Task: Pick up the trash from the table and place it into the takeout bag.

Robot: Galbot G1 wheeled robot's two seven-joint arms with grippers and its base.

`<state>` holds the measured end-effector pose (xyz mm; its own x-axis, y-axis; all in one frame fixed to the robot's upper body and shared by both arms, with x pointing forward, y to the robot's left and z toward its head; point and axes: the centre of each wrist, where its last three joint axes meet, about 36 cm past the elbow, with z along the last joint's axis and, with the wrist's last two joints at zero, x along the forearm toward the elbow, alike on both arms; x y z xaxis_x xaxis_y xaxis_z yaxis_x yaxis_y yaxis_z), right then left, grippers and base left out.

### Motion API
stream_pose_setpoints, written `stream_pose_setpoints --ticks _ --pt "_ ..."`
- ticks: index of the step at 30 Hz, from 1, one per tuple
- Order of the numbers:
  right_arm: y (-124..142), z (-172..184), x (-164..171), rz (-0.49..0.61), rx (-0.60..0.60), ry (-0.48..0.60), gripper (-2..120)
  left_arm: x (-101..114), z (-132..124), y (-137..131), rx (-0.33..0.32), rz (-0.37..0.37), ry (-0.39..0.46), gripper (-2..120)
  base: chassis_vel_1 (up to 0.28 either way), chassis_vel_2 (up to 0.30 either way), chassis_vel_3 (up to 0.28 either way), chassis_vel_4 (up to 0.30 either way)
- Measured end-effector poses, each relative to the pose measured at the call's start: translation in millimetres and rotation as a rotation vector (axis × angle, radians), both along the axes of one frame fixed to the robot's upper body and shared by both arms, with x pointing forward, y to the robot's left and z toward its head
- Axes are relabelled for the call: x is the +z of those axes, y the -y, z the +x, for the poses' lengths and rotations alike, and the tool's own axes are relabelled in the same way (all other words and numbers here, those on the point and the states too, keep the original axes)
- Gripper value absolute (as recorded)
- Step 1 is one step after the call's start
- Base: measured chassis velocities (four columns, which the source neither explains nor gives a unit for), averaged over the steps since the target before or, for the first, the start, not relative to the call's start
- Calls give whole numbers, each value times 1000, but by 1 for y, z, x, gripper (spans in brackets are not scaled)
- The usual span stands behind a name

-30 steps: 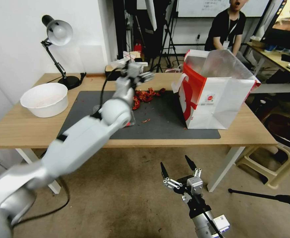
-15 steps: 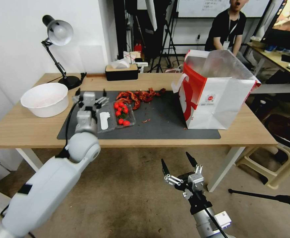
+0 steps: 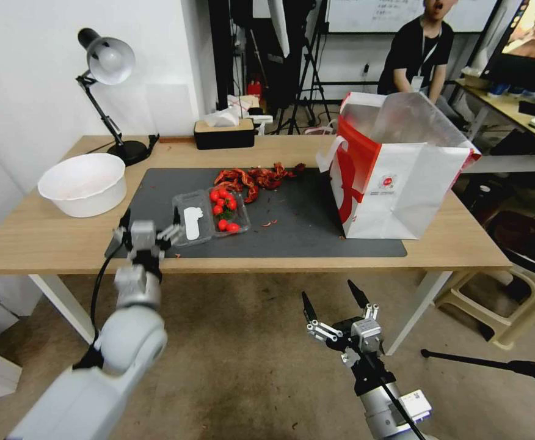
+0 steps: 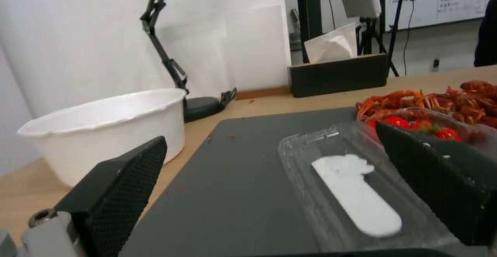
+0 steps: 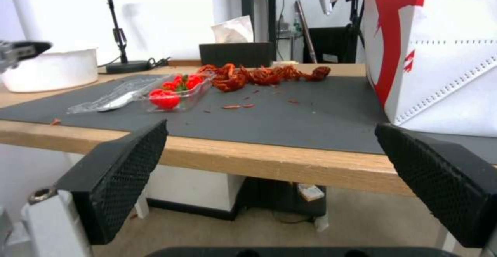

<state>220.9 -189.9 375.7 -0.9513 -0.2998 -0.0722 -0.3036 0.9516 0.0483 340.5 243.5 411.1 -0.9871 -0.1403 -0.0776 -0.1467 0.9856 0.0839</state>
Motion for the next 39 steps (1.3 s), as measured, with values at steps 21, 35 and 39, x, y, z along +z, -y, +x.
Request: stream_pose_setpoints --ticks 21,35,39 --pt "8 9 13 36 -77 27 100 -35 -104 -21 -52 -88 -6 100 0 0 0 0" --pt "12 7 12 42 -158 14 100 -47 -115 -9 -51 -112 44 100 0 0 0 0" --pt "12 7 12 42 -161 13 100 -48 -116 -7 -56 -114 39 100 0 0 0 0"
